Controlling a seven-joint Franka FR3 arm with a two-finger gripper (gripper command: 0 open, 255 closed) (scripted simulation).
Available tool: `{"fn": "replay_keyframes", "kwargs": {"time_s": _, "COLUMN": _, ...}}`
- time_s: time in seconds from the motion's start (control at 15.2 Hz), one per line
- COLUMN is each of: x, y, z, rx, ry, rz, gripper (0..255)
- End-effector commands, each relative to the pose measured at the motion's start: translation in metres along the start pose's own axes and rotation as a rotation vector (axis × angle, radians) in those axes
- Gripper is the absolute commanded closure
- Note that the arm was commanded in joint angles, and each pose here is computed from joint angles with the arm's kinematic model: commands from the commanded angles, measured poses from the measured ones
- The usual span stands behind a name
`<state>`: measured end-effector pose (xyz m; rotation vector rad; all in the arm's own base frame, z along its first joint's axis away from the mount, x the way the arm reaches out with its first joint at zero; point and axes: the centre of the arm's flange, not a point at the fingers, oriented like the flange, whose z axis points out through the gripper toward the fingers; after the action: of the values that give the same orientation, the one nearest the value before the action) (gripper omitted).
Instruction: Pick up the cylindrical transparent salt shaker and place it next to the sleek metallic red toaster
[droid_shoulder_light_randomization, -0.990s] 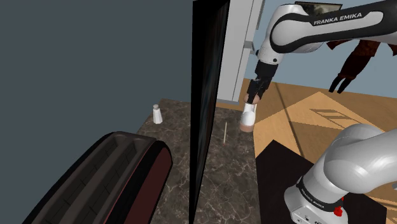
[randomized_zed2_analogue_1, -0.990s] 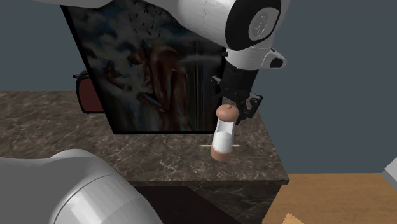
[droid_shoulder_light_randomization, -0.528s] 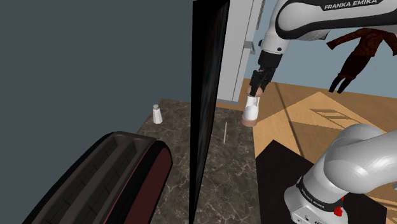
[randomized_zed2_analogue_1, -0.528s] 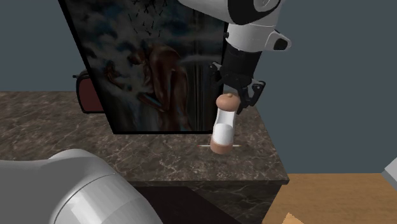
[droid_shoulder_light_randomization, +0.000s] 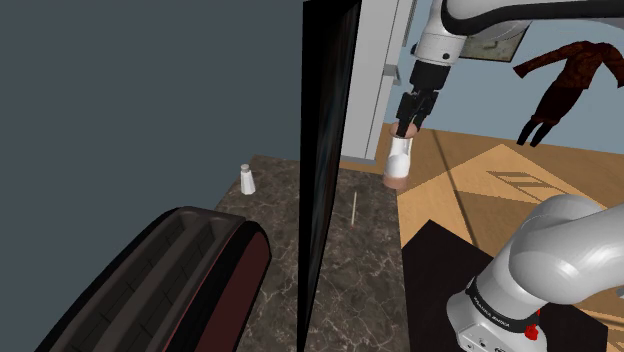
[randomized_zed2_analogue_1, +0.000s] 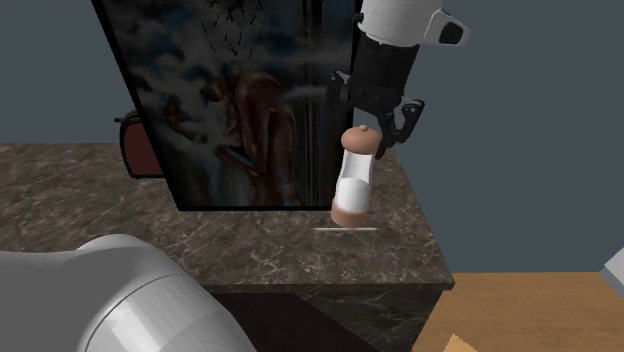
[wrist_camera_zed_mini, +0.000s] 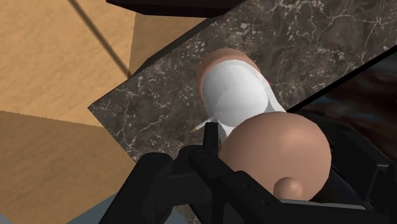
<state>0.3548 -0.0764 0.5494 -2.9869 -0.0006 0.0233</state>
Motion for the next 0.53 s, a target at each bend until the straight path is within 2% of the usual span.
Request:
{"fn": "replay_keyframes", "kwargs": {"time_s": 0.0, "x": 0.0, "y": -0.001, "z": -0.011, "rx": 0.0, "ry": 0.0, "rz": 0.0, "gripper": 255}}
{"fn": "replay_keyframes", "kwargs": {"time_s": 0.46, "x": -0.001, "y": -0.006, "z": -0.048, "rx": 0.0, "ry": 0.0, "rz": 0.0, "gripper": 255}}
